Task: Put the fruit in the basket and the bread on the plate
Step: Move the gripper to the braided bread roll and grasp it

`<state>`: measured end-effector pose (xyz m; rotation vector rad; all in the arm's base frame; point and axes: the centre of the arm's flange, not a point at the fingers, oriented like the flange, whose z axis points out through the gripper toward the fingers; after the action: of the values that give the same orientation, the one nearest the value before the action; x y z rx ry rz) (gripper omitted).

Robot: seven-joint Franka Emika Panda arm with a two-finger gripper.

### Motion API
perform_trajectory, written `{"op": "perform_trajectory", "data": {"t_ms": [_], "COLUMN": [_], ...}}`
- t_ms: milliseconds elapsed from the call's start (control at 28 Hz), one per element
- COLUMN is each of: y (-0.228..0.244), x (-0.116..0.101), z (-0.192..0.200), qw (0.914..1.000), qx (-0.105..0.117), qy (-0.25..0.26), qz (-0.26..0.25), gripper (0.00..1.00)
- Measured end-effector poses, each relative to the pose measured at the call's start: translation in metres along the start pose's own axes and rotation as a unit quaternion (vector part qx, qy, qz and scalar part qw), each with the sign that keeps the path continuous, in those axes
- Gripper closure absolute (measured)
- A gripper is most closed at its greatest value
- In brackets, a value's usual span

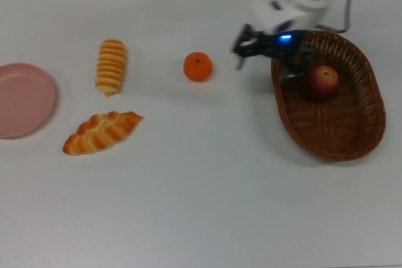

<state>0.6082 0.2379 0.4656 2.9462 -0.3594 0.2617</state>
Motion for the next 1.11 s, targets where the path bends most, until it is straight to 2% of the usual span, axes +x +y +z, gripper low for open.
{"op": "perform_trajectory", "data": {"t_ms": [179, 321, 429, 571, 679, 821, 893, 1036, 1107], "y": [0.108, 0.175, 0.219, 0.251, 0.263, 0.276, 0.287, 0.297, 0.291], "x": [0.053, 0.075, 0.085, 0.095, 0.099, 0.107, 0.11, 0.11, 0.113], "z": [0.02, 0.042, 0.06, 0.069, 0.07, 0.069, 0.072, 0.106, 0.141], "qw": [0.9984, 0.9938, 0.9856, 0.9674, 0.9578, 0.9404, 0.9325, 0.9278, 0.928], "qx": [-0.011, -0.014, -0.015, -0.01, -0.007, 0.019, 0.025, 0.022, 0.032], "qy": [-0.03, -0.051, -0.06, -0.045, -0.039, -0.021, -0.019, -0.038, -0.039], "qz": [0.046, 0.098, 0.157, 0.249, 0.285, 0.339, 0.36, 0.37, 0.369], "gripper": [0.0, 0.0, 0.0, 0.0, 0.0, 0.0, 0.0, 0.0, 0.0]}}
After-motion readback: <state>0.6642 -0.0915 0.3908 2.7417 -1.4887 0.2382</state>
